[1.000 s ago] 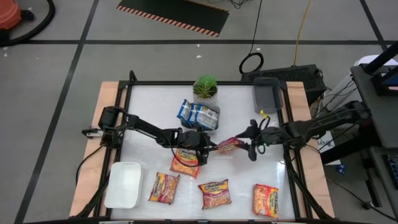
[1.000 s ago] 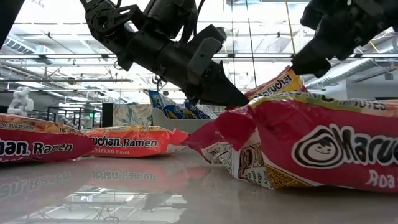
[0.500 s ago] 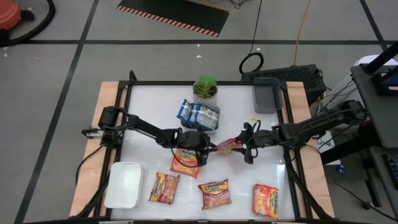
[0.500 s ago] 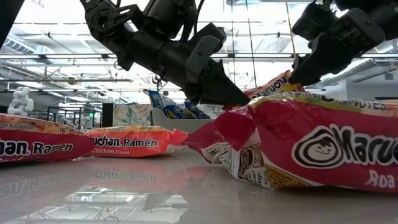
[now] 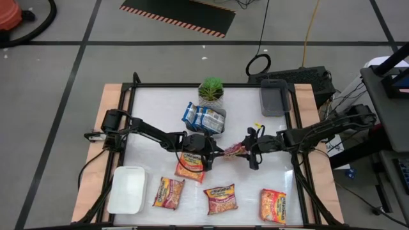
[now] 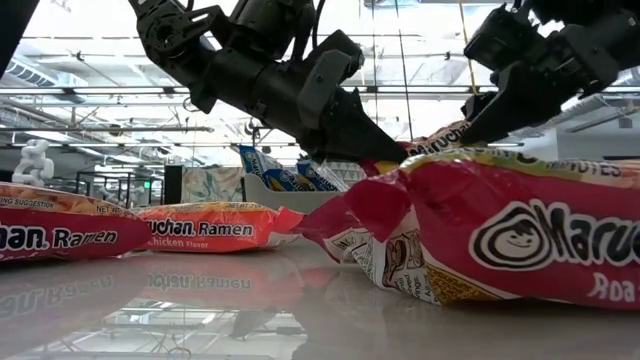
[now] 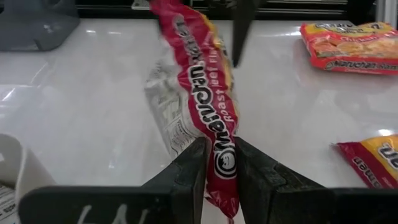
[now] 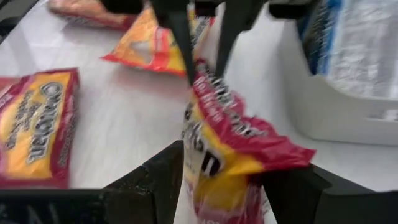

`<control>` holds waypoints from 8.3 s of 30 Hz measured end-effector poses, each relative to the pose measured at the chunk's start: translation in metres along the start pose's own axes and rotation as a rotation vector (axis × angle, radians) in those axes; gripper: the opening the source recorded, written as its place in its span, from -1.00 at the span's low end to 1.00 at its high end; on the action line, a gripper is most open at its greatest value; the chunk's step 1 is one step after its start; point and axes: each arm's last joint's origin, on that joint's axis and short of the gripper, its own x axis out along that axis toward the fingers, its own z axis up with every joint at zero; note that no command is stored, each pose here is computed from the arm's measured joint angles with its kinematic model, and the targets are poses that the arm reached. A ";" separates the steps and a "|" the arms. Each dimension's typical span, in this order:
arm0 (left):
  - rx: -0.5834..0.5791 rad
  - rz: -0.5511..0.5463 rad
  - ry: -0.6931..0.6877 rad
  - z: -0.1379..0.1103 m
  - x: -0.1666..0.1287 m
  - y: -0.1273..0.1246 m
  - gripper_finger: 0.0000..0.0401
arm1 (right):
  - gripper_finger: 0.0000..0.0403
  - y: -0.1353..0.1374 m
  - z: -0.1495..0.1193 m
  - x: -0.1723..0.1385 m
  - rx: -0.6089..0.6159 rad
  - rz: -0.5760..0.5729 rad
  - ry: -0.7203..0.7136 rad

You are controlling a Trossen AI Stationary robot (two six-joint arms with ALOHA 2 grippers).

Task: Sort Maruchan noodles
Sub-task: Put the right red noodle pack into the black bin

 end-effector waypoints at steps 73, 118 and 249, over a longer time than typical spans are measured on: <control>-0.077 0.071 0.043 0.059 -0.079 -0.029 0.02 | -0.79 -0.021 0.014 -0.041 0.012 -0.052 -0.283; 0.143 0.125 0.108 0.051 -0.078 -0.033 0.02 | -0.47 0.021 -0.011 -0.028 0.271 0.130 0.213; 0.860 1.056 0.093 0.044 0.063 -0.073 0.84 | -1.00 0.016 0.036 -0.069 0.257 -0.216 -0.847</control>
